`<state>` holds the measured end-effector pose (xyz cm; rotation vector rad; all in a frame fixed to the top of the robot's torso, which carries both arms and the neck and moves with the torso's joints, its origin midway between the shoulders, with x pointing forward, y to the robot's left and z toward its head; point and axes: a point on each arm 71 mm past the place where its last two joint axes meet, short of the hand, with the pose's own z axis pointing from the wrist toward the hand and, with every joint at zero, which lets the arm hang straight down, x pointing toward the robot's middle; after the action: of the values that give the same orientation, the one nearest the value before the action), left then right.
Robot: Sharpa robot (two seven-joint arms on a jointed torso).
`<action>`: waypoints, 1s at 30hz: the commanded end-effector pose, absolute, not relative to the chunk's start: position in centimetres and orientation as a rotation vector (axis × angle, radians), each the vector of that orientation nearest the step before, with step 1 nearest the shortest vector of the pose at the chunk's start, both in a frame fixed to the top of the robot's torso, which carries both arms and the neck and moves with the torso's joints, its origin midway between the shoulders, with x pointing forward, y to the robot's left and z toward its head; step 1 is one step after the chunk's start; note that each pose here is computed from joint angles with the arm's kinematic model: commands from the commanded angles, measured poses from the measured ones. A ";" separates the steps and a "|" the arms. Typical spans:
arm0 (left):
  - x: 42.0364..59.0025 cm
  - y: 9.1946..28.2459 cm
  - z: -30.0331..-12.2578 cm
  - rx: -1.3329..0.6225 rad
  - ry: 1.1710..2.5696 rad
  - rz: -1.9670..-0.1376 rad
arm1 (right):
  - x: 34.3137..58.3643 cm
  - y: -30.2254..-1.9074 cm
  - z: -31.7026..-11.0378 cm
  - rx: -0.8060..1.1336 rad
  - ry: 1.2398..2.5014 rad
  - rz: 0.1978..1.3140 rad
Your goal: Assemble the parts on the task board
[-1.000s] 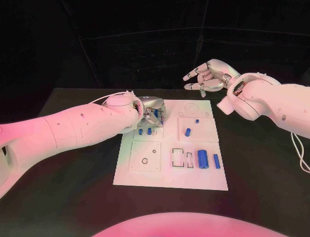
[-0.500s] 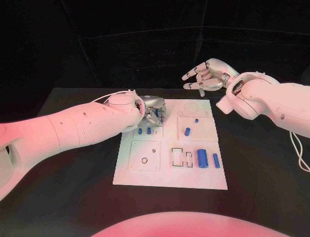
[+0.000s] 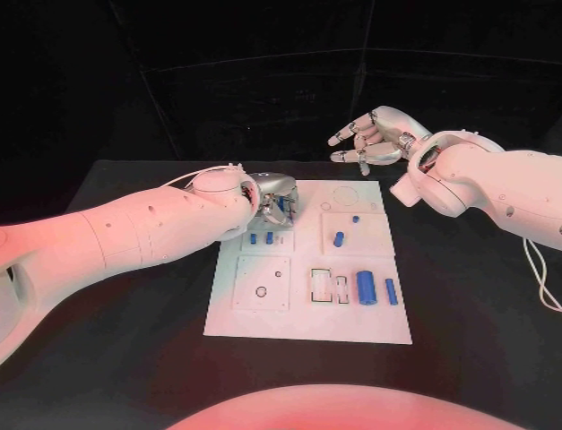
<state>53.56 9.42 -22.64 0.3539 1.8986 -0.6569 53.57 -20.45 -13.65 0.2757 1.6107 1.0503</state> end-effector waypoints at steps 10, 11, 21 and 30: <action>52.7 10.0 -20.2 0.296 1.750 -0.821 | 53.6 -20.5 -13.5 0.270 1.605 1.062; 52.7 10.2 -20.0 0.290 1.747 -0.828 | 53.6 -20.5 -13.5 0.270 1.605 1.062; 51.9 13.2 -19.4 0.227 1.776 -0.837 | 53.5 -20.8 -13.5 0.272 1.604 1.058; 52.3 16.2 -19.9 0.185 1.828 -0.766 | 53.6 -20.9 -13.5 0.275 1.603 1.054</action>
<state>52.28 16.02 -19.78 0.2000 1.7985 -0.7672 53.56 -21.01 -13.64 0.2799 1.6081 1.0429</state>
